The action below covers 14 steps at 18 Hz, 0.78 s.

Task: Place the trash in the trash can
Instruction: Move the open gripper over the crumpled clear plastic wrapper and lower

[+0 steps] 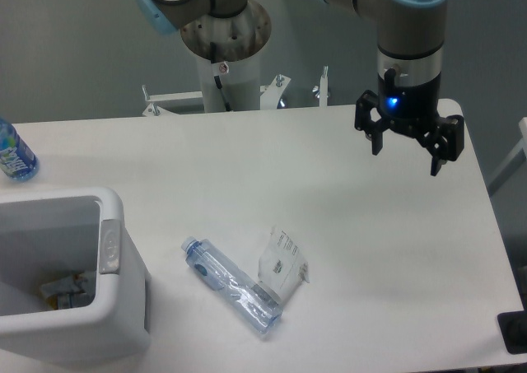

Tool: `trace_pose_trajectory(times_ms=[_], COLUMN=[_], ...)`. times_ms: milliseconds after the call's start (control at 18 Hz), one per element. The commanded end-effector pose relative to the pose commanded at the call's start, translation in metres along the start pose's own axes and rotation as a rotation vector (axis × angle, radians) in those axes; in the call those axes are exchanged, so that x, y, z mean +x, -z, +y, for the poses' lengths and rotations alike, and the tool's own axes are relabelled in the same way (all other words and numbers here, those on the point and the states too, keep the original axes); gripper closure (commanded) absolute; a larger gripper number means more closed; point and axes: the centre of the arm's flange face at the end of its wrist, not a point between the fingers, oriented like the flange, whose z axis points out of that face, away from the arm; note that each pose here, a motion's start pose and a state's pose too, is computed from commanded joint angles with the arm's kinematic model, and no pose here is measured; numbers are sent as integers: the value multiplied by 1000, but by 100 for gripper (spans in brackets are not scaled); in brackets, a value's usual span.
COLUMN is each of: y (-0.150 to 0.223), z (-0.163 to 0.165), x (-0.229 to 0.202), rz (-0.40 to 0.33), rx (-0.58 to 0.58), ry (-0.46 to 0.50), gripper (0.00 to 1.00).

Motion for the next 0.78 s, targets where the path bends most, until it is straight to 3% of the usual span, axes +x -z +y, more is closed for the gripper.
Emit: trace_pose_trajectory(times_ms=[389, 611, 778], y=[-11, -31, -54], z=[-7, -16, -23], x=[1, 12, 19], rz=[-3, 37, 41], rx=[6, -2, -1], ry=[28, 45, 140], gripper=[0, 0, 0])
